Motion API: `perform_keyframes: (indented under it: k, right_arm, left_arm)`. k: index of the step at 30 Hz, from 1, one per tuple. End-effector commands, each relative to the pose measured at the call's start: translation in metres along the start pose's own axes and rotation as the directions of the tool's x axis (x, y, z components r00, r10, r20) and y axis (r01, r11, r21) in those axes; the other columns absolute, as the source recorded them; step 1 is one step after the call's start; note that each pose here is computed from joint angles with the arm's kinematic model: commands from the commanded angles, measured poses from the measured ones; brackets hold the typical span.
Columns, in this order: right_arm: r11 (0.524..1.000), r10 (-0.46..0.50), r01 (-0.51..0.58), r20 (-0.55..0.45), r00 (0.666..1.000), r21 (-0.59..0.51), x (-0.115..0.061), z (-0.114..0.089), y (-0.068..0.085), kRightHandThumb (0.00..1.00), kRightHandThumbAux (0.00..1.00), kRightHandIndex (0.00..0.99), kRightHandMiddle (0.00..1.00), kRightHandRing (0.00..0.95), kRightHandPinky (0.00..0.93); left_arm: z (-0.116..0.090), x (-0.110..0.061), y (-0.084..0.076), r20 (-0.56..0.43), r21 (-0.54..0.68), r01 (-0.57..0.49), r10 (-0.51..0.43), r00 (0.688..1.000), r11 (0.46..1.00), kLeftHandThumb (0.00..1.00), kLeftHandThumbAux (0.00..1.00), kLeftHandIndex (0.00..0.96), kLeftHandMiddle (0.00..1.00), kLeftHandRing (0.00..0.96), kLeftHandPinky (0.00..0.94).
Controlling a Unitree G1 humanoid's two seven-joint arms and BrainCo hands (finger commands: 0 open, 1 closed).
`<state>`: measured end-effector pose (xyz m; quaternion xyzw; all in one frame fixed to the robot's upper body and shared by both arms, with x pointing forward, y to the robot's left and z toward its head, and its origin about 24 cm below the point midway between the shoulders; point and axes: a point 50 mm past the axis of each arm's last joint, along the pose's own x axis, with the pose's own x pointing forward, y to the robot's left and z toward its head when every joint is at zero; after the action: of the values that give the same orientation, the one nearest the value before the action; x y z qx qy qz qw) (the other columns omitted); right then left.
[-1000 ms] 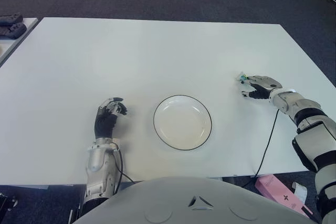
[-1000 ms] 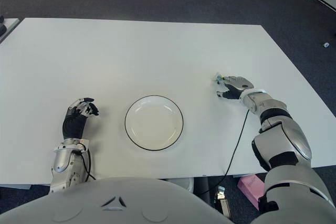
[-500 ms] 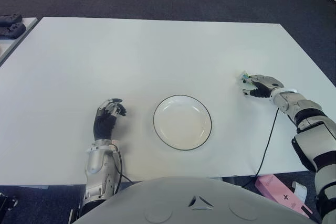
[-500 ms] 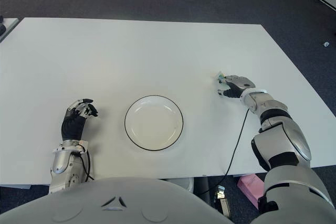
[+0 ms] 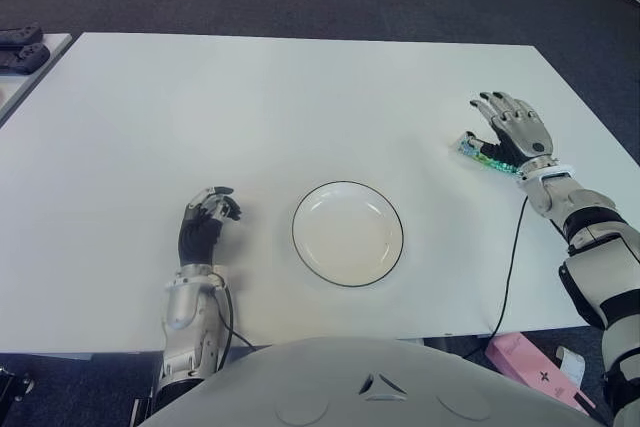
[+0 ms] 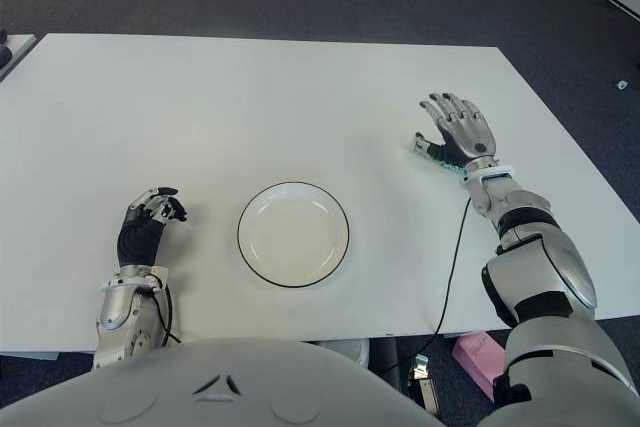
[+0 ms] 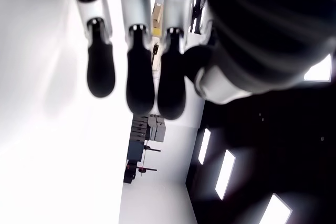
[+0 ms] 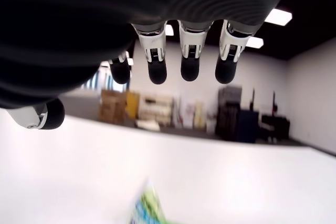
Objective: Put the toothpaste on the table into the plate.
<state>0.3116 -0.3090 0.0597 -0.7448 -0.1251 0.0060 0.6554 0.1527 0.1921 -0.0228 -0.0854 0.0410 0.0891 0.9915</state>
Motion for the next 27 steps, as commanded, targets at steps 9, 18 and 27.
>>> perform_keyframes:
  k: [9,18,27]
  right_arm:
    - [0.962,-0.271,0.272,0.048,0.961,-0.011,-0.005,0.001,-0.012,0.578,0.256,0.0,0.0,0.0,0.0]
    - [0.939,-0.341,0.343,0.058,0.938,-0.009,-0.004,-0.003,-0.022,0.571,0.292,0.0,0.0,0.0,0.0]
    - [0.966,-0.258,0.259,-0.023,0.966,0.02,-0.006,-0.01,-0.019,0.559,0.286,0.0,0.0,0.0,0.0]
  left_arm:
    - [-0.009,0.0,-0.001,-0.051,0.004,0.006,-0.006,0.999,1.0,0.701,0.72,0.433,0.6,0.577,0.556]
    - [-0.01,0.0,-0.001,-0.051,0.001,0.004,-0.004,0.999,1.0,0.701,0.72,0.434,0.604,0.581,0.561]
    - [-0.011,0.001,0.001,-0.044,0.003,0.018,-0.018,0.999,1.0,0.7,0.719,0.433,0.601,0.58,0.558]
